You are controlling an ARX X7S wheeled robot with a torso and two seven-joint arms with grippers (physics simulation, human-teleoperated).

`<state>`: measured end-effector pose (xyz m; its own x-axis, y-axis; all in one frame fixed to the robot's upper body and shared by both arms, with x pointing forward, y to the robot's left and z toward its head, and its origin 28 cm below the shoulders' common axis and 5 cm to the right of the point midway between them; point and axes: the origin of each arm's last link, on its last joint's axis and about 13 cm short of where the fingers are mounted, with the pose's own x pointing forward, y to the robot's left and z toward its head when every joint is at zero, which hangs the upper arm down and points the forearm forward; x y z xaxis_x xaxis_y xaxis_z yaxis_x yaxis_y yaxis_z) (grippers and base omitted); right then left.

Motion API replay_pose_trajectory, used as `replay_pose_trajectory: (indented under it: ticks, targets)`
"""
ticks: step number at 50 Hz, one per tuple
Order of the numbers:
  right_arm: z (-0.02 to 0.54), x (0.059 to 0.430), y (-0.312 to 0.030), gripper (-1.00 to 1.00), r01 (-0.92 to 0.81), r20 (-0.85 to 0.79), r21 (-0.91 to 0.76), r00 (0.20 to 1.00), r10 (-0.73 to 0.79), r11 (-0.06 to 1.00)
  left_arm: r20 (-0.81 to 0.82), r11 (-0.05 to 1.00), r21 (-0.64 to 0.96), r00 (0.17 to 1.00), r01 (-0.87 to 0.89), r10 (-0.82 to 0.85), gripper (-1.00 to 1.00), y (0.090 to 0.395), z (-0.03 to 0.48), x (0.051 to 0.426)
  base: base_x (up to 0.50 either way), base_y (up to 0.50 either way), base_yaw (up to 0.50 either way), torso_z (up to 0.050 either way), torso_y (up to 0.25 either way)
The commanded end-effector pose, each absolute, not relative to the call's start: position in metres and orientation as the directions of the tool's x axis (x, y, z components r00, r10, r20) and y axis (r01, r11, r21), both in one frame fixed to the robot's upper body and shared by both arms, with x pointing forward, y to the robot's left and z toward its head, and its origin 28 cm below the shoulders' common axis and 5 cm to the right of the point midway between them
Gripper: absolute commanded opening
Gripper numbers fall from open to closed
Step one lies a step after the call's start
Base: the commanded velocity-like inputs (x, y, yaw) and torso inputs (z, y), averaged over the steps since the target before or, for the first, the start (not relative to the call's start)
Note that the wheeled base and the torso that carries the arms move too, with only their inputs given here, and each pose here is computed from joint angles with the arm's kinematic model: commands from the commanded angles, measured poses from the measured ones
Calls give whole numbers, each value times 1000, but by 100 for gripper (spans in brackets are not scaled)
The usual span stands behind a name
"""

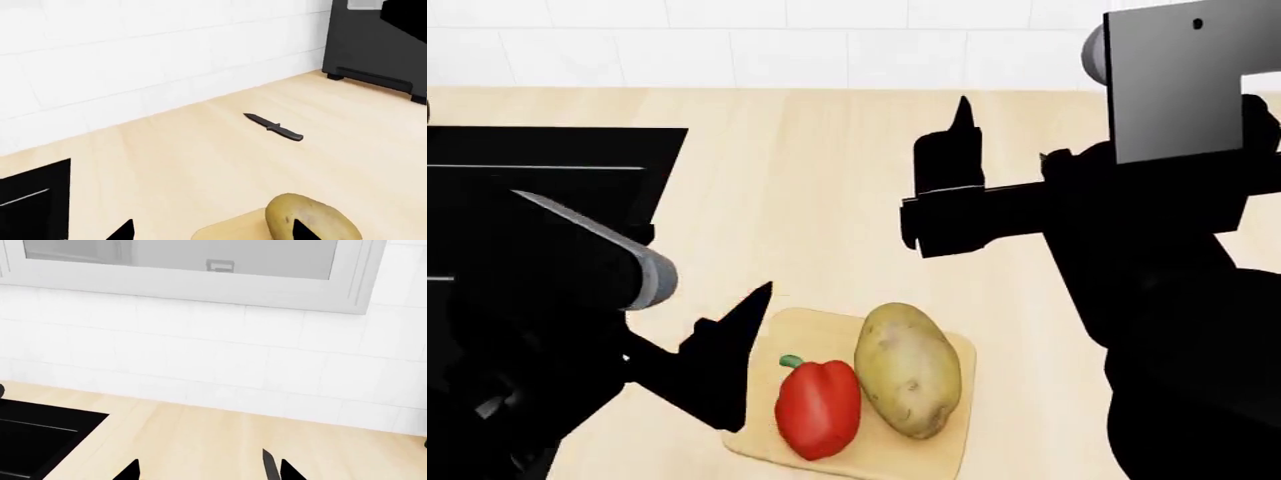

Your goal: Pick the vegetables from the sink and place them on the cutting board.

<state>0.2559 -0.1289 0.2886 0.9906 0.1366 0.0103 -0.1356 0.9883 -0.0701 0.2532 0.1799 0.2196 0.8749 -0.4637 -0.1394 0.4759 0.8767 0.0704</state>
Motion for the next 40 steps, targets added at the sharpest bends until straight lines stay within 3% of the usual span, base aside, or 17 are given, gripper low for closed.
replay_pose_trajectory:
  ticks: [1,18,40]
  targets:
    - [285,257,-134,100,-118,10,-77,993,120,990,-53,916,45,917,398,-395,100,200,251,257,0,0,0,0,0]
    - [333,290,-148,100,-93,67,-56,993,97,994,-17,941,58,942,335,-334,100,217,321,280,0,0,0,0,0]
    - [405,274,-144,100,-105,195,-112,973,125,988,83,945,70,942,319,-324,100,232,386,270,0,0,0,0,0]
